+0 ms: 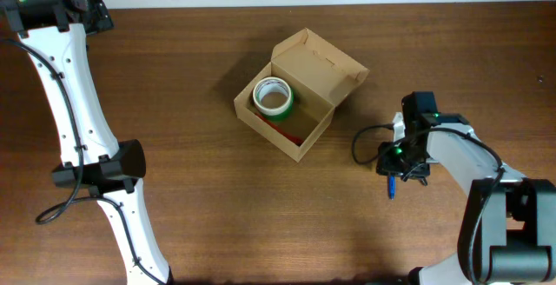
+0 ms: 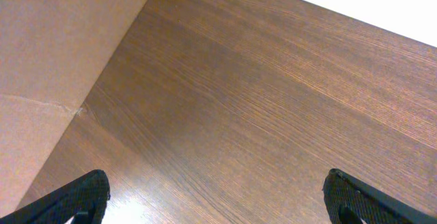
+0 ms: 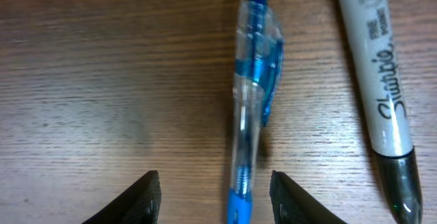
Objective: Pack container
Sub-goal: 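Move the right gripper to the blue pen and grasp it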
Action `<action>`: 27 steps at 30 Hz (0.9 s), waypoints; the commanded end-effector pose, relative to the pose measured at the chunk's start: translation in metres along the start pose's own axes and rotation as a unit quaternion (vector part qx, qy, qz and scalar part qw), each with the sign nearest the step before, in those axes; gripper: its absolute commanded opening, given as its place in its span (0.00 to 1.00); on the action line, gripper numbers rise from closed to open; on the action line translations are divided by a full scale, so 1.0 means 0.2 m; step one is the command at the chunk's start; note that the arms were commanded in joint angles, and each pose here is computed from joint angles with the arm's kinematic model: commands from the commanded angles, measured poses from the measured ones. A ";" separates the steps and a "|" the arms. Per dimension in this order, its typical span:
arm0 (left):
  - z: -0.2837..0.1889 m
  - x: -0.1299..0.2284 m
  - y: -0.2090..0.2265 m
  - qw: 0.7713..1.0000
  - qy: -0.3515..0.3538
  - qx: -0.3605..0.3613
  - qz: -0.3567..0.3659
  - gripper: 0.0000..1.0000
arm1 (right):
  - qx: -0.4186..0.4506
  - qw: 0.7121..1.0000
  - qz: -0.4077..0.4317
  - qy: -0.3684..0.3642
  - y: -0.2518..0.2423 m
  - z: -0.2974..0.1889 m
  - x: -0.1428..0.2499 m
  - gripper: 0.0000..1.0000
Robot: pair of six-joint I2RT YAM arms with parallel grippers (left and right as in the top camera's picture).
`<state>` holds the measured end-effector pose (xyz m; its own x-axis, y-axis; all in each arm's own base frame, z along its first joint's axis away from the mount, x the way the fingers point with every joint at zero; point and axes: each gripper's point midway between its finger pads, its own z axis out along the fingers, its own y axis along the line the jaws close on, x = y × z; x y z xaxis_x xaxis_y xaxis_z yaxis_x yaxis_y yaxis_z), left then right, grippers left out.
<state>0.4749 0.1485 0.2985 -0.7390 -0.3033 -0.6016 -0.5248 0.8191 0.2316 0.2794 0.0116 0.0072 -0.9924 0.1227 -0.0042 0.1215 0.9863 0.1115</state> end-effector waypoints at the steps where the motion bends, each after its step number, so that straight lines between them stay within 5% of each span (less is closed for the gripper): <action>1: -0.07 -0.03 0.05 1.000 -0.016 -0.001 -0.006 1.00 | -0.004 1.000 0.018 -0.013 -0.02 -0.01 -0.02 0.51; 6: -0.07 -0.03 0.05 1.000 -0.016 -0.001 -0.006 1.00 | -0.004 1.000 0.021 -0.019 -0.02 -0.01 -0.04 0.13; 8: -0.07 -0.03 0.05 1.000 -0.016 -0.001 -0.006 1.00 | -0.005 0.999 0.026 -0.025 -0.02 -0.01 -0.05 0.08; 11: -0.07 -0.03 0.05 1.000 -0.016 -0.001 -0.006 1.00 | -0.006 0.999 0.029 -0.030 -0.02 -0.01 -0.06 0.08; 16: -0.07 -0.03 0.05 1.000 -0.016 -0.001 -0.006 1.00 | 0.006 0.999 0.029 -0.031 -0.04 0.00 -0.06 0.24; 27: -0.07 -0.03 0.05 1.000 -0.016 -0.001 -0.006 1.00 | 0.019 0.999 0.045 -0.011 -0.08 0.11 0.02 0.25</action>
<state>0.4749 0.1485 0.2985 -0.7390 -0.3033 -0.6016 -0.5248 0.8191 0.2316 0.2875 0.0035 -0.0028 -0.9825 0.1770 -0.0584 0.1707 0.9803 0.0991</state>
